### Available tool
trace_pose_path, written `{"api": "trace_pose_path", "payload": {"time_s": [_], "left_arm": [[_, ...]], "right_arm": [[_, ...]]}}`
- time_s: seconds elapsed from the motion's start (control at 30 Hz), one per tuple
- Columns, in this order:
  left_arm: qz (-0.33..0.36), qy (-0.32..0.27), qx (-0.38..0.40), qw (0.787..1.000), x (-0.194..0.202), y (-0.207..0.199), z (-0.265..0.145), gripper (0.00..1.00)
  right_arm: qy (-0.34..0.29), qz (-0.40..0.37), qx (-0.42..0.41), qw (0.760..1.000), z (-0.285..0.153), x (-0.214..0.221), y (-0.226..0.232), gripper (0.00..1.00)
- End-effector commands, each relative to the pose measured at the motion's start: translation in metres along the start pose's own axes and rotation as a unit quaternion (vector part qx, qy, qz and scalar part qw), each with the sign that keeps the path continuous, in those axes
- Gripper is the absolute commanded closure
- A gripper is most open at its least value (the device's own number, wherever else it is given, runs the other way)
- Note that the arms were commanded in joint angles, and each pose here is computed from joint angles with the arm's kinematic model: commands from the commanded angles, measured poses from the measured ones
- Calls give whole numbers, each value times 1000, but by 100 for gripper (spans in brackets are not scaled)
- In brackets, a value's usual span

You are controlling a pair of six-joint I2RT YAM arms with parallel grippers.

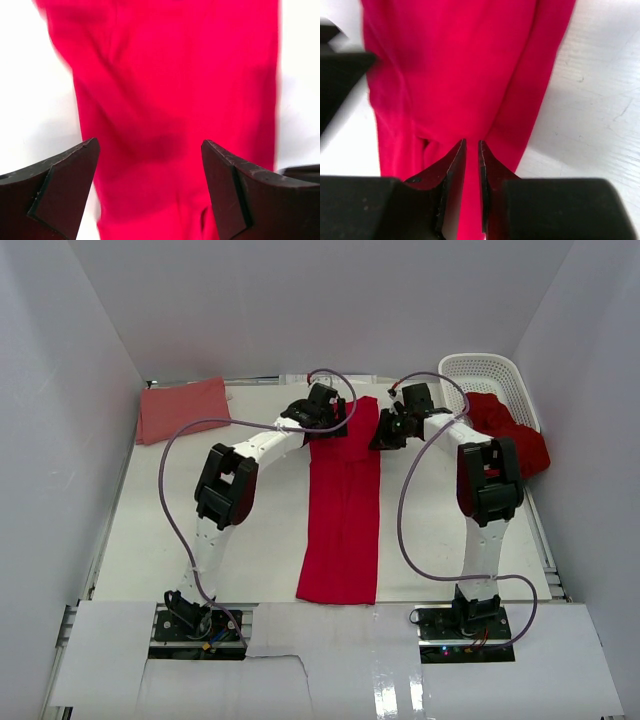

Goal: Fold and stack the t-shirts
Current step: Rotate the tshirt 90 degrees

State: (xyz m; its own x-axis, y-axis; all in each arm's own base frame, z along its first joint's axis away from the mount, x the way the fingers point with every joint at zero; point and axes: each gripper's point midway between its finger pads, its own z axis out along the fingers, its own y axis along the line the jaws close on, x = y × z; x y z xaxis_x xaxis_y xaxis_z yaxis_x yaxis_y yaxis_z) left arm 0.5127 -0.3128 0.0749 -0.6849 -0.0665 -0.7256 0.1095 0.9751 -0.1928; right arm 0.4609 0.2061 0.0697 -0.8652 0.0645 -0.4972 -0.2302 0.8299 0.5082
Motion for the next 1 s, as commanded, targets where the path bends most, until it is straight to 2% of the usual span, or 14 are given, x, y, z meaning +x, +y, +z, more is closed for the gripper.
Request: {"api": "trace_pose_path", "payload": {"time_s": [0.0,0.2,0.43,0.53,0.73,0.97], "left_arm": [[-10,-83,30,996,-66,-13,-10,7],[-10,-91,44,995,-70,-7,12,7],[-11,-70,40,997,-54,0,41,8],[-6,-90,44,995,-59,0,48,8],[-22,-98,61,993,-54,3,68,10],[-38,-135,76,987,-69,-2,72,10]], "right_arm": [[-16,-8,-24,1000,2,-16,9,79],[2,2,-30,1000,22,-7,2,80],[2,4,-35,999,24,-5,4,82],[6,4,-32,999,25,-4,3,92],[20,8,-26,999,32,5,-3,92],[56,15,-12,998,52,30,-15,92]]}}
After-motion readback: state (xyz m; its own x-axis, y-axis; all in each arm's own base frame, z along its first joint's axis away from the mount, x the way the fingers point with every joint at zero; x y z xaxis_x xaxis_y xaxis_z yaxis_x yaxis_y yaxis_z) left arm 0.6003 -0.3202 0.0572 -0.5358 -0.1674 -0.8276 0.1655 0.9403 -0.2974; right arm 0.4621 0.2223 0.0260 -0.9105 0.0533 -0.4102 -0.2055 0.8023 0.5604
